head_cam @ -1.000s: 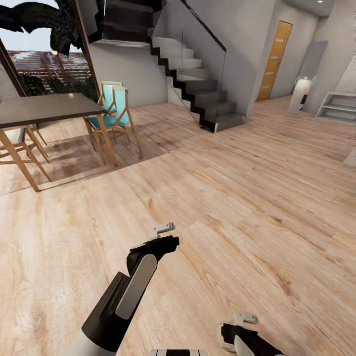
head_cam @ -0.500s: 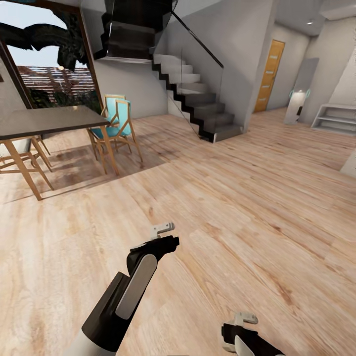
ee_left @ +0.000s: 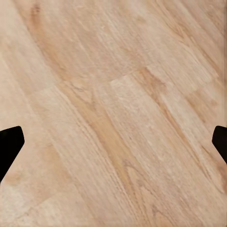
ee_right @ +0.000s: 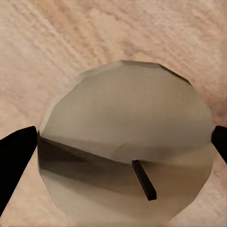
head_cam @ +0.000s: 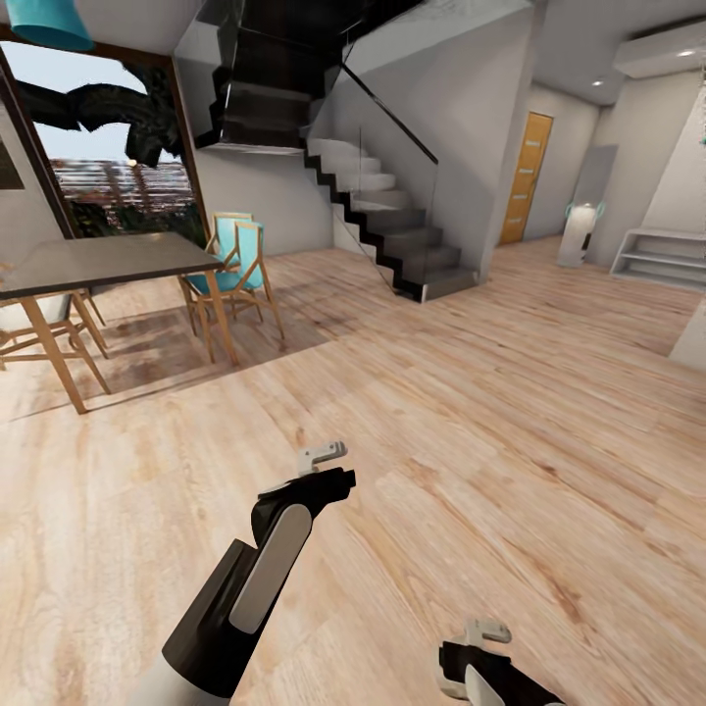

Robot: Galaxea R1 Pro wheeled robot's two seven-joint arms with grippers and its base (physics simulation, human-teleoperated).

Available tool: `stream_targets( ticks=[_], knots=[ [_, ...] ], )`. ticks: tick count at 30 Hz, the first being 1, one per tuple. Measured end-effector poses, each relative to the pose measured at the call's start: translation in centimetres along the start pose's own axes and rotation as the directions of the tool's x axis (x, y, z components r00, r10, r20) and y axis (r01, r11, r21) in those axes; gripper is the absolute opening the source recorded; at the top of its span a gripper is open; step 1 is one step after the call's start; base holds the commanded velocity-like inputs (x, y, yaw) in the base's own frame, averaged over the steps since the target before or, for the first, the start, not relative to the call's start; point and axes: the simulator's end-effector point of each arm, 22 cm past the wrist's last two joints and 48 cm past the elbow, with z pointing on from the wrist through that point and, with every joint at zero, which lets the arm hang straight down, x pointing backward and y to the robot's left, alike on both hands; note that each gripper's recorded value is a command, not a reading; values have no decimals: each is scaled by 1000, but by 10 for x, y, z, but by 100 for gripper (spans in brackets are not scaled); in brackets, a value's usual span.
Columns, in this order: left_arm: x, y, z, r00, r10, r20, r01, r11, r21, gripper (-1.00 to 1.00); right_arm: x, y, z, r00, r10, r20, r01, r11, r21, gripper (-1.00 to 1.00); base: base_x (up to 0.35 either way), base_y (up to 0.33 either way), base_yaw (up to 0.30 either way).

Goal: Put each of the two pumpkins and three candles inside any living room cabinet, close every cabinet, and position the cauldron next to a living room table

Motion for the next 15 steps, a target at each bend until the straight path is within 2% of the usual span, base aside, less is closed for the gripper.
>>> stream_targets(
  ticks=[8,12,15],
  knots=[
    [-11,-5,-13,1000,4,28,-5,1000,7,100,-17,4,-10,999,6,33,-6,1000,-12,-100,0,0,0],
    [-17,-7,-19,999,7,41,-8,1000,10,100,-19,8,-16,1000,-3,-11,2,1000,-23,-100,0,0,0],
    [-21,-9,-24,999,9,48,-9,1000,11,100,-50,22,-29,1000,-4,-19,2,998,-63,-100,0,0,0]
  ],
)
